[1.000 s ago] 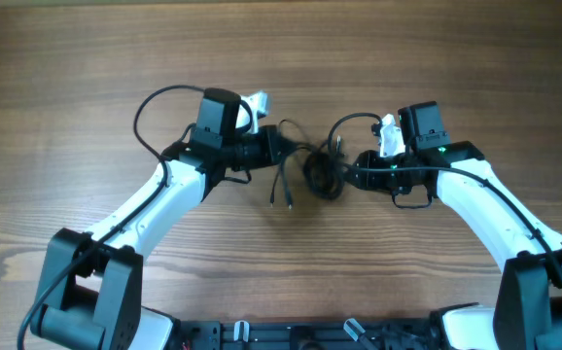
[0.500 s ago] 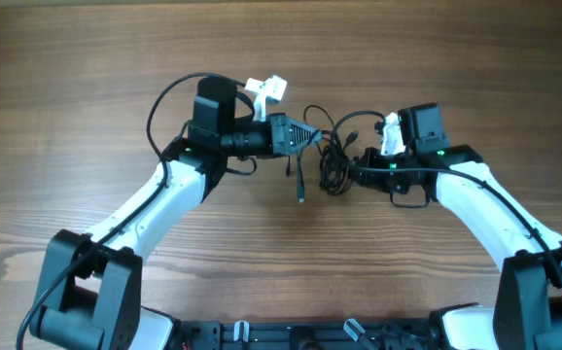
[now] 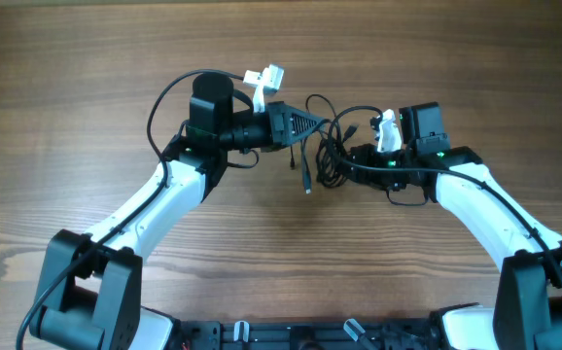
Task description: Untangle cables
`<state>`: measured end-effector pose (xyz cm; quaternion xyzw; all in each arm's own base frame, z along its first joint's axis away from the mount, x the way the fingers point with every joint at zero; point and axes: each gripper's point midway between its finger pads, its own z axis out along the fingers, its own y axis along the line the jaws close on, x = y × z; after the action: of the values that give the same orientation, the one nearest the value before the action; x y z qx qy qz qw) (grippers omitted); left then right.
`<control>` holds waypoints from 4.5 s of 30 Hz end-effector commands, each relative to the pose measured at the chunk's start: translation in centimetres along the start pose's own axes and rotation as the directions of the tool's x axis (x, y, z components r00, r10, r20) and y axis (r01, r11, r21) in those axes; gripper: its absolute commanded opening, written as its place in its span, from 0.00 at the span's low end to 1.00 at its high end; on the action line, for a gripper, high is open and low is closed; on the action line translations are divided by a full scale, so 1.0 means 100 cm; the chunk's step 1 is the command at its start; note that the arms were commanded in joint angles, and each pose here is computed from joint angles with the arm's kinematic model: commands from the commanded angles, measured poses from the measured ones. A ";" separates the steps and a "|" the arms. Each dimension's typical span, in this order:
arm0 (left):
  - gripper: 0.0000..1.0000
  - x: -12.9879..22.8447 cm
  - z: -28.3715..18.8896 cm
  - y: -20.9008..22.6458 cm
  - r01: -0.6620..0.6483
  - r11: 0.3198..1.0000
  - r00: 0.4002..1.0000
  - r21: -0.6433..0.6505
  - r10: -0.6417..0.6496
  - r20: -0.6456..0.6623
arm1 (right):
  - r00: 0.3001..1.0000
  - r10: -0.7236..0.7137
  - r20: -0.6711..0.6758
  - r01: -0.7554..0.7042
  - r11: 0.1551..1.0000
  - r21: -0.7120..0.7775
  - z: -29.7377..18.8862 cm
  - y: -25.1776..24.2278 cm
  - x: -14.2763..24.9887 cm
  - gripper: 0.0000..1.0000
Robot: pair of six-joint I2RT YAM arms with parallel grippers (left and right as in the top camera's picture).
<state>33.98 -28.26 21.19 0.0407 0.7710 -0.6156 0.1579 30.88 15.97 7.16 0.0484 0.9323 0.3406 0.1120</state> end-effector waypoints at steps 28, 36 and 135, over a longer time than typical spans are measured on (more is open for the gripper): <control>0.50 0.022 -0.029 0.083 0.020 0.932 1.000 -0.361 -0.027 -0.015 | 0.858 -0.426 0.289 0.493 0.841 -0.223 -0.093 0.109 -0.017 0.04; 0.66 0.030 0.012 0.027 -0.195 0.969 0.979 -0.152 0.185 -0.082 | 0.878 -0.408 0.249 0.472 0.824 -0.315 -0.095 0.118 -0.004 0.04; 0.60 0.034 -0.054 0.133 -0.214 0.569 0.968 -0.794 0.235 -0.093 | 0.938 0.299 0.174 -0.290 0.954 -0.078 0.047 -0.018 -0.069 0.56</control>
<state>33.08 -20.33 9.01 0.0616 0.9496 -0.1844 0.2457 37.94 16.24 4.71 0.1645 0.9003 0.3705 0.1585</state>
